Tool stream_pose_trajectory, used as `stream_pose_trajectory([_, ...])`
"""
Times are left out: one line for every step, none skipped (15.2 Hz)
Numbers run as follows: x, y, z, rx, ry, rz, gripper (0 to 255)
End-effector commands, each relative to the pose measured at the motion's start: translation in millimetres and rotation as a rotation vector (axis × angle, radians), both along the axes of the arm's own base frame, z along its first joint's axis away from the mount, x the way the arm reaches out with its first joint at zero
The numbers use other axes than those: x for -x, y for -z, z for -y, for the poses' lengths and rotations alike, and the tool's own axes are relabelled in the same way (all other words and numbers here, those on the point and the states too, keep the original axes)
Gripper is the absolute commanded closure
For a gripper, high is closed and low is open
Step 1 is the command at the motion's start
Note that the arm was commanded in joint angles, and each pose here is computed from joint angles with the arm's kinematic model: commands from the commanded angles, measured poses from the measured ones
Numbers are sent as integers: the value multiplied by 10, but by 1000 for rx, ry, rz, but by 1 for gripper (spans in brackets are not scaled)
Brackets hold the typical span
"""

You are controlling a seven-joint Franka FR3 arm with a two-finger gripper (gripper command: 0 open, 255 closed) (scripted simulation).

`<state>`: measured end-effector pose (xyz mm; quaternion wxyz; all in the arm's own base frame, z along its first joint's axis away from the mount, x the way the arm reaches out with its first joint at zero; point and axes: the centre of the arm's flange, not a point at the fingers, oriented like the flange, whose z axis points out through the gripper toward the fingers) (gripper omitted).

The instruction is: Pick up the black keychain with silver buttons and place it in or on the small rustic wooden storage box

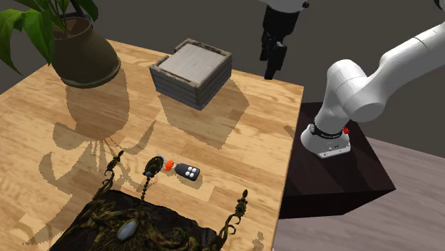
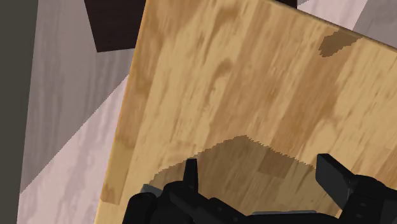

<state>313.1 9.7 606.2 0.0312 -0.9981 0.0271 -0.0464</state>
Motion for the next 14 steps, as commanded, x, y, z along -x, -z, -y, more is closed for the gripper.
stream_pose_trajectory([0,0,0,0,0,0,0])
stream_pose_trajectory([-94,16,-101,1,7,-5,0])
stream_pose_trajectory([-189,33,-201,2,15,-11,0])
stream_pose_trajectory([-284,51,-301,3,22,-16,0])
stream_pose_trajectory([-380,69,-399,4,30,-22,0])
stream_pose_trajectory([-476,87,-497,4,37,-27,0])
stream_pose_trajectory([-574,107,-594,5,45,-33,0])
stream_pose_trajectory([-671,127,-691,6,52,-38,0])
stream_pose_trajectory([-770,147,-787,7,60,-44,0])
stream_pose_trajectory([-869,168,-882,8,67,-49,0])
stream_pose_trajectory([-969,190,-976,9,75,-55,0])
stream_pose_trajectory([-1069,212,-1069,10,82,-60,0])
stream_pose_trajectory([-1169,236,-1162,11,90,-66,0])
stream_pose_trajectory([-1271,259,-1254,11,97,-71,0])
